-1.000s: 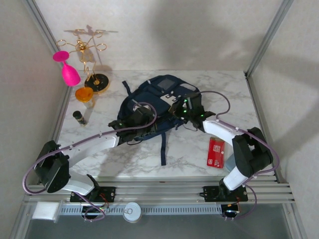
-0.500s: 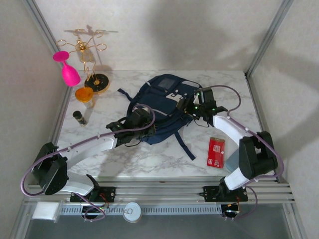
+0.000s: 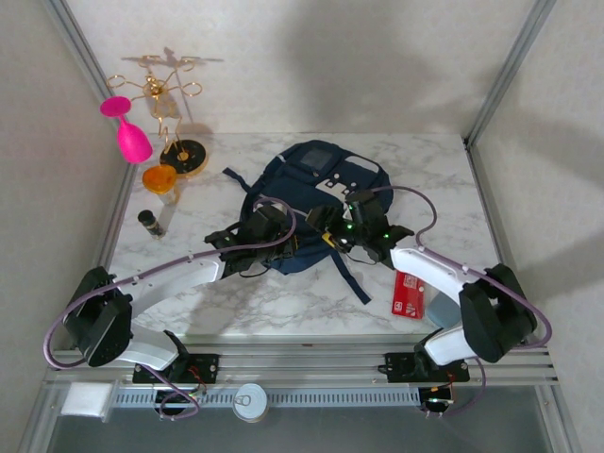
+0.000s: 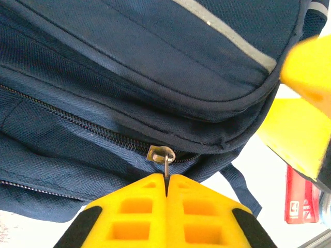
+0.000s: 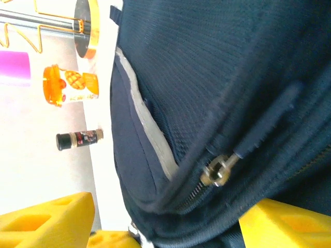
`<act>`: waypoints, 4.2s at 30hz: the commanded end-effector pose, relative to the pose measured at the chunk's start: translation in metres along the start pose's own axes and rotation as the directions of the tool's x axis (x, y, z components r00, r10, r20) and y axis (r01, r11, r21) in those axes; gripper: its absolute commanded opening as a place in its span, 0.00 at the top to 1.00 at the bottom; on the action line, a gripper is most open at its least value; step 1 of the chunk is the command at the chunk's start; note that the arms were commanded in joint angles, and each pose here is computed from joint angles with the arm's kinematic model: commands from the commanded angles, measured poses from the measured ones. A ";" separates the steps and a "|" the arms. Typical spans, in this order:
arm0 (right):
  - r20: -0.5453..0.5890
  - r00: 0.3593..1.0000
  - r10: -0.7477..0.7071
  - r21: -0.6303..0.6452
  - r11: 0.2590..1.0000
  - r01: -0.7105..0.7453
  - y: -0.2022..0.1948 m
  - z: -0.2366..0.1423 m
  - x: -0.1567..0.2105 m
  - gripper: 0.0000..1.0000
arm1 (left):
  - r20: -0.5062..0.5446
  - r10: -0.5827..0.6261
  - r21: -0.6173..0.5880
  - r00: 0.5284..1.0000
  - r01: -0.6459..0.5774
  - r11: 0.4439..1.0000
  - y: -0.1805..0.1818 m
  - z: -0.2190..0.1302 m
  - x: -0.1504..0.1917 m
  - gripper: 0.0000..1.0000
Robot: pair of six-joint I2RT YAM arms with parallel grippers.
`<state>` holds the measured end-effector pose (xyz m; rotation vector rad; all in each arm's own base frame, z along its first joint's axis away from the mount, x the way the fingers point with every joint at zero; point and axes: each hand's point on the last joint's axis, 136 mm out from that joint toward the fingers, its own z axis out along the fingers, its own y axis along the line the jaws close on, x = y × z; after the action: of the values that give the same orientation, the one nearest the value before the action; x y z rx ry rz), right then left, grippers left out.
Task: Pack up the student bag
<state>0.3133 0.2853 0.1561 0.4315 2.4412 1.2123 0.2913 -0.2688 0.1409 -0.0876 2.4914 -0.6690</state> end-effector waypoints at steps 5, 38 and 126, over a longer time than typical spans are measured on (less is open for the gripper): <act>0.110 0.994 -0.019 -0.032 0.999 0.022 0.034 0.009 -0.024 0.25 | 0.026 0.006 0.068 1.000 -0.008 0.998 -0.021 -0.002 -0.008 1.00; -0.075 0.919 -0.388 -0.124 0.918 0.377 0.017 -0.010 -0.056 1.00 | 0.051 -0.063 -0.137 0.997 0.070 0.988 0.071 -0.034 0.025 1.00; -0.141 0.916 -0.377 -0.300 0.898 0.323 0.057 -0.003 -0.035 1.00 | 0.251 -0.030 -0.100 0.968 0.057 0.993 0.109 -0.023 -0.020 0.63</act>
<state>0.3361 0.2966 0.1664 -0.1646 2.4786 1.4233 0.3234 -0.1461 0.1188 -0.3477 2.2581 -0.4579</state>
